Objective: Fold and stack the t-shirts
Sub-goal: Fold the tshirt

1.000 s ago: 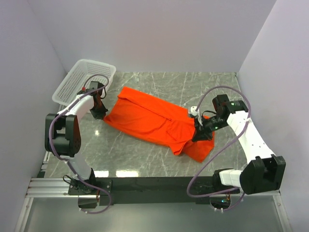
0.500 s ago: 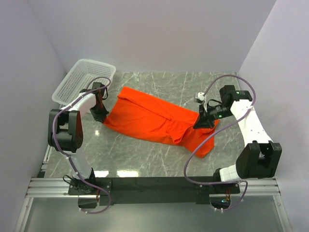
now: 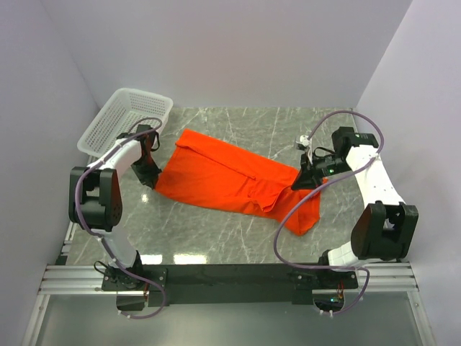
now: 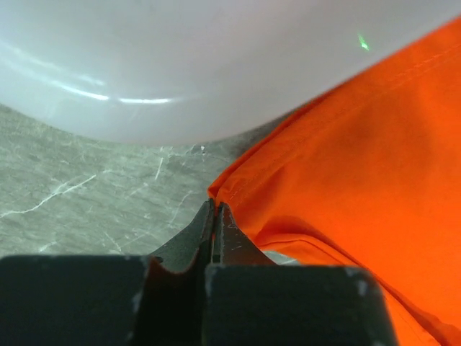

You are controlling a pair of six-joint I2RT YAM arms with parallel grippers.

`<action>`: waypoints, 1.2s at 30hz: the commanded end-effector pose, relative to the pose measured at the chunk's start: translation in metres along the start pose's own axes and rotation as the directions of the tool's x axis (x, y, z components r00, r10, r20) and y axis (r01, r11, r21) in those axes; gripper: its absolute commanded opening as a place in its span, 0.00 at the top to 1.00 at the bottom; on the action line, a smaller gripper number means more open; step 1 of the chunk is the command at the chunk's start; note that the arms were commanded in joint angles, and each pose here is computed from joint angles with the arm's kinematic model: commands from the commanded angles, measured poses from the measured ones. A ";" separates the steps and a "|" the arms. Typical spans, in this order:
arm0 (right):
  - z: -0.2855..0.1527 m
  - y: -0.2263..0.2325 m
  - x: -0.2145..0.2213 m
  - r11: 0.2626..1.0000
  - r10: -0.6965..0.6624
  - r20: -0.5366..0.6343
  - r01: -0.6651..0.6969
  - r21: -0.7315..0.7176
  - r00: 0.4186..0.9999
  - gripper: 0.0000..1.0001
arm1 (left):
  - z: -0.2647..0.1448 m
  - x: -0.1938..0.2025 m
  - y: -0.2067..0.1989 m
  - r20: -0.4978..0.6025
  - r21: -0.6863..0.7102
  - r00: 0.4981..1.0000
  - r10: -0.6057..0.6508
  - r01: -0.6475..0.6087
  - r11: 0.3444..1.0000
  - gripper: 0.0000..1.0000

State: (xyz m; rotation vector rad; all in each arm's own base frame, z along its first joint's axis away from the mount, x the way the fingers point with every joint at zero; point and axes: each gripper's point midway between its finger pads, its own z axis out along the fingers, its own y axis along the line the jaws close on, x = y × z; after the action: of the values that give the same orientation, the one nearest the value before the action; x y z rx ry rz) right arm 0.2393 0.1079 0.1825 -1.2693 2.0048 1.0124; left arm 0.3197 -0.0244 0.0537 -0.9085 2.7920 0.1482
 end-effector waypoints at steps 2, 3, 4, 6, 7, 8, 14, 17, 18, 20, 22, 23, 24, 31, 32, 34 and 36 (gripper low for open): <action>-0.009 0.005 -0.010 0.999 0.033 0.031 -0.033 -0.009 0.999 1.00 | -0.018 -0.015 -0.015 0.033 0.054 0.999 -0.016 0.014 0.998 0.99; -0.008 0.004 -0.009 0.999 0.039 0.029 -0.038 -0.010 0.999 1.00 | -0.020 -0.020 -0.018 0.041 0.059 0.999 -0.013 0.011 0.998 0.99; -0.010 0.002 -0.009 0.999 0.043 0.031 -0.043 -0.007 0.999 1.00 | -0.020 -0.020 -0.017 0.037 0.051 0.999 -0.009 0.007 0.999 0.99; -0.010 0.002 -0.009 0.999 0.046 0.032 -0.046 -0.008 0.998 1.00 | -0.018 -0.024 -0.017 0.042 0.038 0.999 0.002 -0.004 0.999 0.99; -0.011 0.000 -0.009 0.999 0.046 0.037 -0.046 -0.005 0.998 1.00 | -0.018 -0.025 -0.017 0.043 0.031 0.999 0.006 -0.008 0.999 0.99; -0.011 0.000 -0.009 0.999 0.049 0.038 -0.049 -0.007 0.998 1.00 | -0.015 -0.025 -0.016 0.040 0.022 0.999 0.011 -0.012 1.000 0.99; -0.014 -0.003 -0.012 0.999 0.047 0.055 -0.047 0.002 0.997 1.00 | -0.009 -0.033 -0.024 0.030 0.013 0.999 0.027 -0.028 1.000 0.99; -0.016 -0.006 -0.012 0.999 0.045 0.056 -0.045 0.009 0.997 1.00 | -0.010 -0.042 -0.031 0.038 0.017 0.999 0.039 -0.040 0.999 0.99; -0.017 -0.007 -0.011 0.999 0.051 0.057 -0.052 0.011 0.997 1.00 | -0.013 -0.047 -0.034 0.045 0.023 0.998 0.044 -0.045 0.999 0.99; -0.019 -0.009 -0.011 0.999 0.049 0.056 -0.050 0.017 0.997 1.00 | -0.010 -0.050 -0.036 0.046 0.010 0.998 0.052 -0.053 0.999 0.99; -0.021 -0.011 -0.008 0.998 0.061 0.055 -0.062 0.025 0.997 1.00 | -0.012 -0.056 -0.040 0.056 0.012 0.997 0.057 -0.057 0.998 0.99; -0.021 -0.012 -0.007 0.997 0.066 0.058 -0.067 0.026 0.996 1.00 | -0.009 -0.057 -0.041 0.052 0.005 0.997 0.060 -0.060 0.998 0.99; -0.022 -0.013 -0.007 0.997 0.067 0.057 -0.069 0.028 0.996 1.00 | -0.009 -0.060 -0.043 0.059 0.008 0.996 0.061 -0.062 0.998 0.99; -0.022 -0.022 -0.002 0.993 0.103 0.059 -0.106 0.050 0.993 1.00 | 0.001 -0.062 -0.053 0.048 -0.002 0.995 0.084 -0.084 0.996 0.99; -0.022 -0.023 -0.001 0.992 0.108 0.059 -0.111 0.053 0.992 1.00 | 0.004 -0.062 -0.054 0.042 -0.008 0.995 0.090 -0.090 0.996 0.99; -0.021 -0.028 -0.001 0.991 0.121 0.059 -0.124 0.058 0.991 1.00 | 0.004 -0.065 -0.058 0.053 -0.012 0.994 0.100 -0.099 0.995 0.99; -0.021 -0.031 0.000 0.989 0.135 0.058 -0.139 0.058 0.989 1.00 | 0.004 -0.067 -0.063 0.060 -0.014 0.992 0.111 -0.110 0.994 0.99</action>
State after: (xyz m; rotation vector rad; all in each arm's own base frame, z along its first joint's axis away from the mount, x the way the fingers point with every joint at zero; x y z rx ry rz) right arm 0.2593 0.0846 0.1782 -1.1107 2.0808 1.0230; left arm 0.3982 -0.0363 0.0521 -0.7889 2.8146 0.1736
